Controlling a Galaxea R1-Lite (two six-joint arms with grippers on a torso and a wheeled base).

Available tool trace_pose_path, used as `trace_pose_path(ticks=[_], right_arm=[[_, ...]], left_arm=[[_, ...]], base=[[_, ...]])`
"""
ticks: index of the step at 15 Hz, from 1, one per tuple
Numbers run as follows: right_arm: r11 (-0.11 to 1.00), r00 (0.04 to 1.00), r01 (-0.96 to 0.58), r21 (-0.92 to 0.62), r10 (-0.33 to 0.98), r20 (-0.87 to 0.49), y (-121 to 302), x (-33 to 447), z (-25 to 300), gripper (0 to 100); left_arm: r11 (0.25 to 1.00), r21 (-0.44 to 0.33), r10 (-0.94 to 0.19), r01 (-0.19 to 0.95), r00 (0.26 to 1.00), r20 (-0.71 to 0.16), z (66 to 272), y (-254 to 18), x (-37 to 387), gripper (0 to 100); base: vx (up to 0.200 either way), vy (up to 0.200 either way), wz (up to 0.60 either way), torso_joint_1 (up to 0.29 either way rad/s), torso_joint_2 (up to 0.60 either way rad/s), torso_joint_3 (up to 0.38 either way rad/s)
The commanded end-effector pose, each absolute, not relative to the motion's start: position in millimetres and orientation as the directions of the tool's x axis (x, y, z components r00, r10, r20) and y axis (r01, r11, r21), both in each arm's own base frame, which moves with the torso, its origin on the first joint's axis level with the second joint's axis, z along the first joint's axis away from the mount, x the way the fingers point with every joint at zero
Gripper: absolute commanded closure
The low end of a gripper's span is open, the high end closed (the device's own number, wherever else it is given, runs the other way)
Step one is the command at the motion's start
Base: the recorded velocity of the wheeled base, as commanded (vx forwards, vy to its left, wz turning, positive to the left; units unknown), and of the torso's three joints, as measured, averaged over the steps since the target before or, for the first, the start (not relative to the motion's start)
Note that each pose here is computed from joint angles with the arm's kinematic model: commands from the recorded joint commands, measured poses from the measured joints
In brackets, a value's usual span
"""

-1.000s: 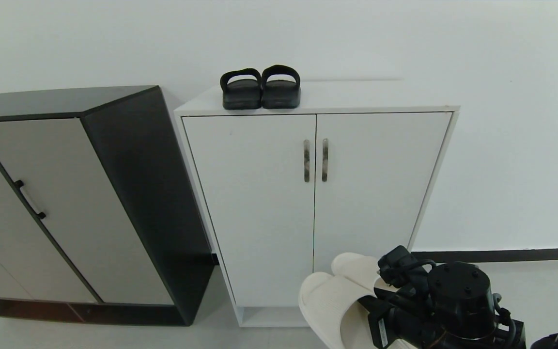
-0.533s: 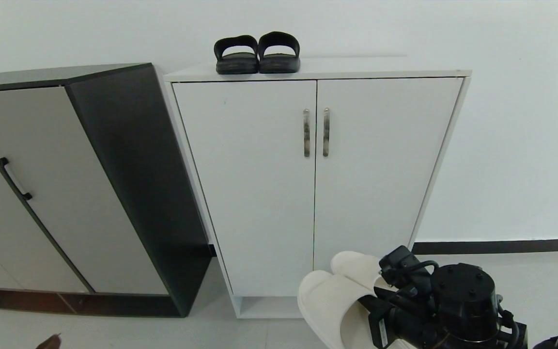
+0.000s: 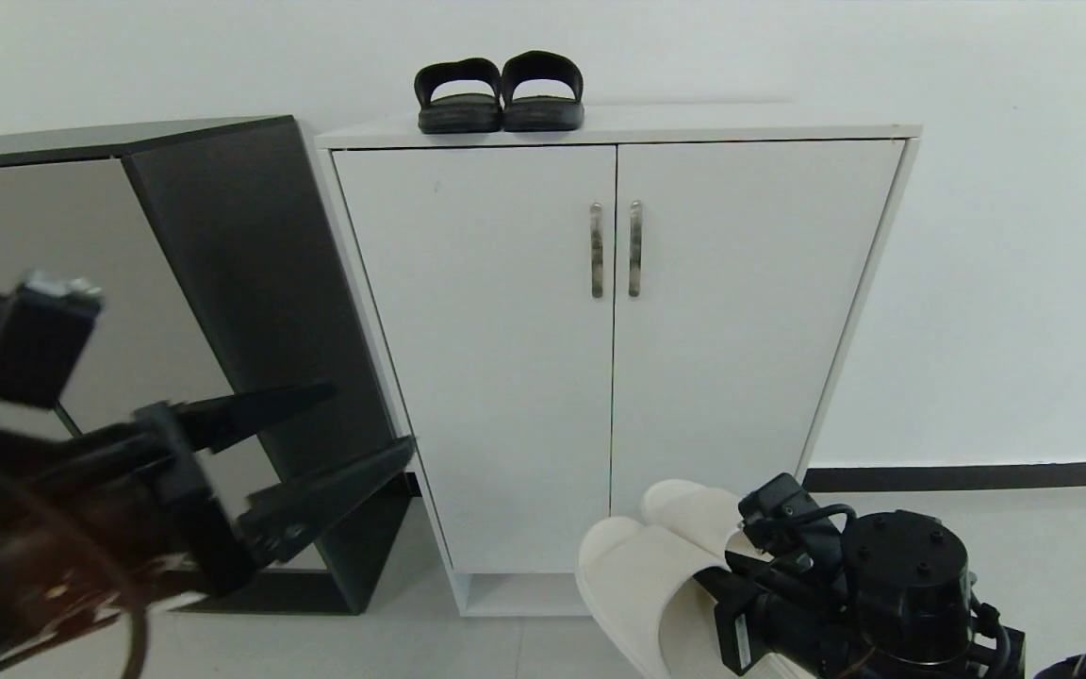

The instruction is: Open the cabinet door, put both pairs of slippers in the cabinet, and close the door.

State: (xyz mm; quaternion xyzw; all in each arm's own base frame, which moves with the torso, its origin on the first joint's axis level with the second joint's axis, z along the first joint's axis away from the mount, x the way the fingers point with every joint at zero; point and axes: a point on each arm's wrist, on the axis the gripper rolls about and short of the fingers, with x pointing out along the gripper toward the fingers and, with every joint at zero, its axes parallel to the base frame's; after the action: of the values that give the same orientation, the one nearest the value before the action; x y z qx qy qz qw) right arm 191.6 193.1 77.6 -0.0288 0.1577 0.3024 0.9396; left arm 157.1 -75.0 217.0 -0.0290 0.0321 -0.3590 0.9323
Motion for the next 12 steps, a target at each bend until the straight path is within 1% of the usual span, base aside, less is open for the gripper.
trace_pose_path(ticks=[1, 3, 4, 5, 6, 8, 10, 12], right_arm=[[0.816, 0.764, -0.576, 0.040, 0.555, -0.328, 194, 193, 73, 100], [0.817, 0.763, -0.575, 0.038, 0.552, -0.335, 194, 193, 71, 100], [0.819, 0.763, -0.573, 0.039, 0.550, -0.338, 194, 194, 70, 100], [0.818, 0.762, -0.574, 0.041, 0.552, -0.338, 194, 194, 70, 100], [0.819, 0.763, -0.572, 0.041, 0.550, -0.338, 194, 194, 70, 100], [0.818, 0.761, -0.574, 0.043, 0.553, -0.340, 194, 194, 70, 100], [0.817, 0.758, -0.576, 0.041, 0.552, -0.347, 195, 195, 67, 100], [0.817, 0.760, -0.575, 0.041, 0.552, -0.343, 196, 196, 65, 100]], left_arm=[[0.628, -0.155, -0.778, 0.763, 0.623, -0.088, 212, -147, 220, 0], [0.579, -0.157, -0.815, 0.800, 0.575, -0.076, 211, -176, 239, 0], [0.556, -0.165, -0.830, 0.815, 0.554, -0.062, 213, -188, 251, 0], [0.545, -0.179, -0.837, 0.819, 0.546, -0.050, 214, -199, 262, 0], [0.541, -0.183, -0.838, 0.821, 0.543, -0.044, 215, -202, 266, 0], [0.516, -0.189, -0.853, 0.835, 0.522, -0.023, 219, -222, 292, 0], [0.474, -0.231, -0.875, 0.850, 0.483, -0.017, 238, -234, 309, 0], [0.421, -0.249, -0.903, 0.872, 0.429, -0.027, 258, -234, 318, 0]], base=[[0.000, 0.000, 0.00, 0.000, 0.00, 0.000], [0.000, 0.000, 0.00, 0.000, 0.00, 0.000], [0.000, 0.000, 0.00, 0.000, 0.00, 0.000], [0.000, 0.000, 0.00, 0.000, 0.00, 0.000], [0.000, 0.000, 0.00, 0.000, 0.00, 0.000], [0.000, 0.000, 0.00, 0.000, 0.00, 0.000], [0.000, 0.000, 0.00, 0.000, 0.00, 0.000], [0.000, 0.000, 0.00, 0.000, 0.00, 0.000]])
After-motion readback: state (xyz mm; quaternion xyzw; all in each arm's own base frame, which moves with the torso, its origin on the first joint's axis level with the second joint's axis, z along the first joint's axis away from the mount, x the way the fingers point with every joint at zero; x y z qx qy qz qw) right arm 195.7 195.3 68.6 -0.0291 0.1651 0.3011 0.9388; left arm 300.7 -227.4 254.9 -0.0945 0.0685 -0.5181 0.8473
